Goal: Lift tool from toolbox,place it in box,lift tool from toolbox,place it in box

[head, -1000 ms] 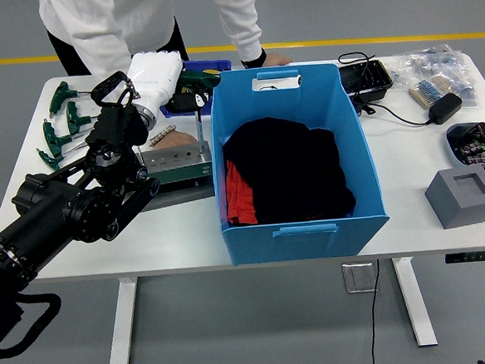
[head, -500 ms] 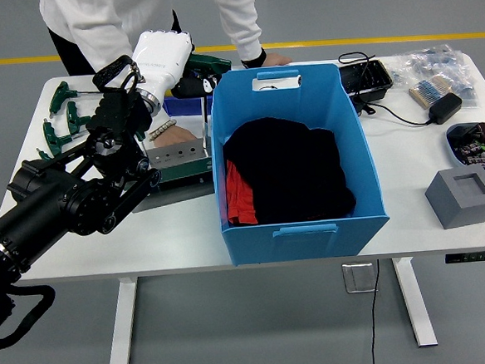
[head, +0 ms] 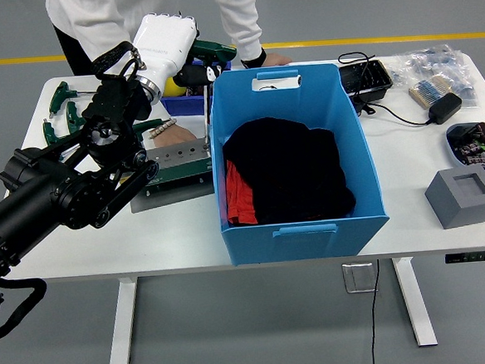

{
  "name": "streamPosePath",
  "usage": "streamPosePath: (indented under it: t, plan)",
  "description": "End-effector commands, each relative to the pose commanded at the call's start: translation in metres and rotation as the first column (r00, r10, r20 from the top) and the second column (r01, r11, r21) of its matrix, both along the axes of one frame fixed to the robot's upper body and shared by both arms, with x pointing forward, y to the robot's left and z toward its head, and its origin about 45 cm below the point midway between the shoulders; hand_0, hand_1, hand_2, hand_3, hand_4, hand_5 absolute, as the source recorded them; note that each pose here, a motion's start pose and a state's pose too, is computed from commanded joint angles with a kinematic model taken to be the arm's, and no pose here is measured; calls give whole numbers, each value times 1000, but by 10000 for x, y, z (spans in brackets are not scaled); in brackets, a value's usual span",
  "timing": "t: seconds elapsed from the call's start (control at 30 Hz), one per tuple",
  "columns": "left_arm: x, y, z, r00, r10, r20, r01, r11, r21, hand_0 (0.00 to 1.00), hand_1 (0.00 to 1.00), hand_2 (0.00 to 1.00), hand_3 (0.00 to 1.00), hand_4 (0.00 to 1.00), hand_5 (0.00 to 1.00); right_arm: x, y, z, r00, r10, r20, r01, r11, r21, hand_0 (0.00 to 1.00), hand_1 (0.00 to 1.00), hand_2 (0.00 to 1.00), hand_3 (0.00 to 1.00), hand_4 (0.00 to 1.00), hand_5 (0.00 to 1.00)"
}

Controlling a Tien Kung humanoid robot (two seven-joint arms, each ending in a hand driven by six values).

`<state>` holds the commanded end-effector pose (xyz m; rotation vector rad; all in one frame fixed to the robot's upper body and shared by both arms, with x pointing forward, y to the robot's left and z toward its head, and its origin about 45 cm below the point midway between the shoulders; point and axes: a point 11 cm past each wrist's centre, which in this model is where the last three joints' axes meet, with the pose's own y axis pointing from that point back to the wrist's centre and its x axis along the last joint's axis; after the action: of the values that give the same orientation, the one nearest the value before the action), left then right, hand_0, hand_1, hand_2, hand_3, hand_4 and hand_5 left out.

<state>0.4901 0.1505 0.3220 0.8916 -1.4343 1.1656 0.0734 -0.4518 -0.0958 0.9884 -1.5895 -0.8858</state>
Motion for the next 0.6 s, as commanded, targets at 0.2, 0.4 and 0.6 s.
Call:
streamPosePath:
  t: [0.2,0.4,0.6]
  plan:
    - [-33,-73,287,998,-34,59,33,999,5,142,2,18,74,670,452,2,-7,3,1000,-3,4,3,1000,0,682,670,746,593,799,740]
    - [-89,-137,629,990,-64,127,66,998,-11,142,2,18,74,669,450,1,-16,6,1000,-6,6,6,1000,-2,682,669,745,593,799,740]
    - [-219,-235,942,975,-104,194,120,990,-71,143,2,18,75,669,446,5,-25,11,1000,-7,8,7,1000,-4,682,668,745,593,798,740]
